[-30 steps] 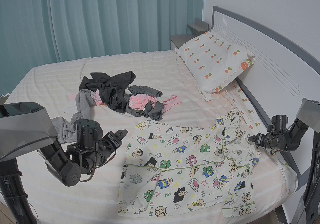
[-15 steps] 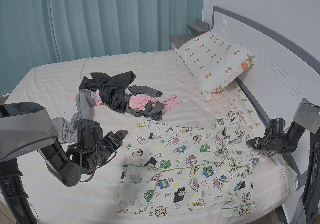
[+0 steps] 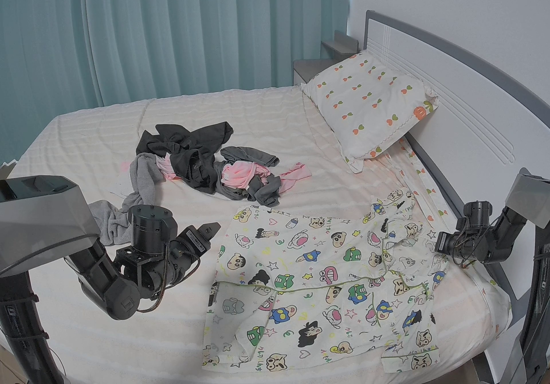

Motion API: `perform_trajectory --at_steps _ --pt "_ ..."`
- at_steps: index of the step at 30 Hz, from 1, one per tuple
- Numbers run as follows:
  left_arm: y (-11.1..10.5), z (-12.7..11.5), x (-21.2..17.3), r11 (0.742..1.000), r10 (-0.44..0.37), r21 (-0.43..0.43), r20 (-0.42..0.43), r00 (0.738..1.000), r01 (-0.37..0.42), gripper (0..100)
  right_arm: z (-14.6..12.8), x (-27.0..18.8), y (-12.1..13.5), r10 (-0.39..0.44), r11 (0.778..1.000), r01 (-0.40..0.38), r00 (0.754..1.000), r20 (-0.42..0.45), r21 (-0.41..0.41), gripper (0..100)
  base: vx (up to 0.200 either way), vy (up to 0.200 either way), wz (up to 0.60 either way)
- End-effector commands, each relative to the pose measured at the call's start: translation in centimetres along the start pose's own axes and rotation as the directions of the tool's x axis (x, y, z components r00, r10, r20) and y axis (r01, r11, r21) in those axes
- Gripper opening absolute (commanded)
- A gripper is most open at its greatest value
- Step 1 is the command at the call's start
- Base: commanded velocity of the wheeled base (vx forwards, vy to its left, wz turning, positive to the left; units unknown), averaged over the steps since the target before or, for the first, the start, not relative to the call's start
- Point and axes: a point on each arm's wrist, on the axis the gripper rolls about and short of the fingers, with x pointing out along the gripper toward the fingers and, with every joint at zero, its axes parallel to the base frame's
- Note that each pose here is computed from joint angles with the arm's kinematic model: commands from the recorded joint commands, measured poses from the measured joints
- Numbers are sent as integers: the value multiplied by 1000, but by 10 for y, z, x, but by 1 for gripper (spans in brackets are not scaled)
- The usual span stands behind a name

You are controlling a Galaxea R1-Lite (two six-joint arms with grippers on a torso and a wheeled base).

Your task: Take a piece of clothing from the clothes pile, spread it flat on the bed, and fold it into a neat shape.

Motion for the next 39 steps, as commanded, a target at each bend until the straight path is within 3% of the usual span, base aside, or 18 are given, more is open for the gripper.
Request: perform_trajectory --at_steps 1,9,11,17,18,21,28,34,36,37,39 --pt "1 -1 0 1000 9 4 7 1000 -9 100 17 -14 -6 -17 1000 17 998 56 7 0 0 0 0" --pt "1 -2 2 1000 12 5 4 1000 -12 100 25 -20 -17 -46 999 45 996 75 20 0 0 0 0" --pt "1 -3 2 1000 13 7 1 1000 -13 100 23 -17 -23 -82 997 83 994 78 -4 0 0 0 0" --pt "4 -7 4 1000 22 10 -13 1000 -22 100 13 -8 -26 -93 994 95 995 47 -44 0 0 0 0" --pt "3 -9 4 1000 18 10 -22 1000 -18 100 14 -7 -26 -91 995 93 995 51 -46 100 0 0 0" --pt "3 -22 3 1000 16 25 -67 998 -14 100 14 -10 -23 -79 996 82 995 54 -48 100 0 0 0" --pt "-5 -66 -5 994 -30 92 -251 967 54 100 38 -24 -15 -52 998 59 980 192 -30 100 0 0 0" --pt "-4 -97 -5 987 -10 148 -337 942 64 100 39 -40 -9 -43 999 43 978 203 4 100 0 0 0" --pt "-2 -105 -4 981 1 182 -355 935 68 100 36 -48 -4 -35 999 28 980 197 36 100 0 0 0" --pt "2 -116 -3 964 23 253 -381 924 80 100 32 -61 3 -23 997 9 981 194 72 100 0 0 0" --pt "3 -123 -4 950 31 298 -393 919 95 100 28 -73 8 -12 995 -7 981 193 99 100 0 0 0"
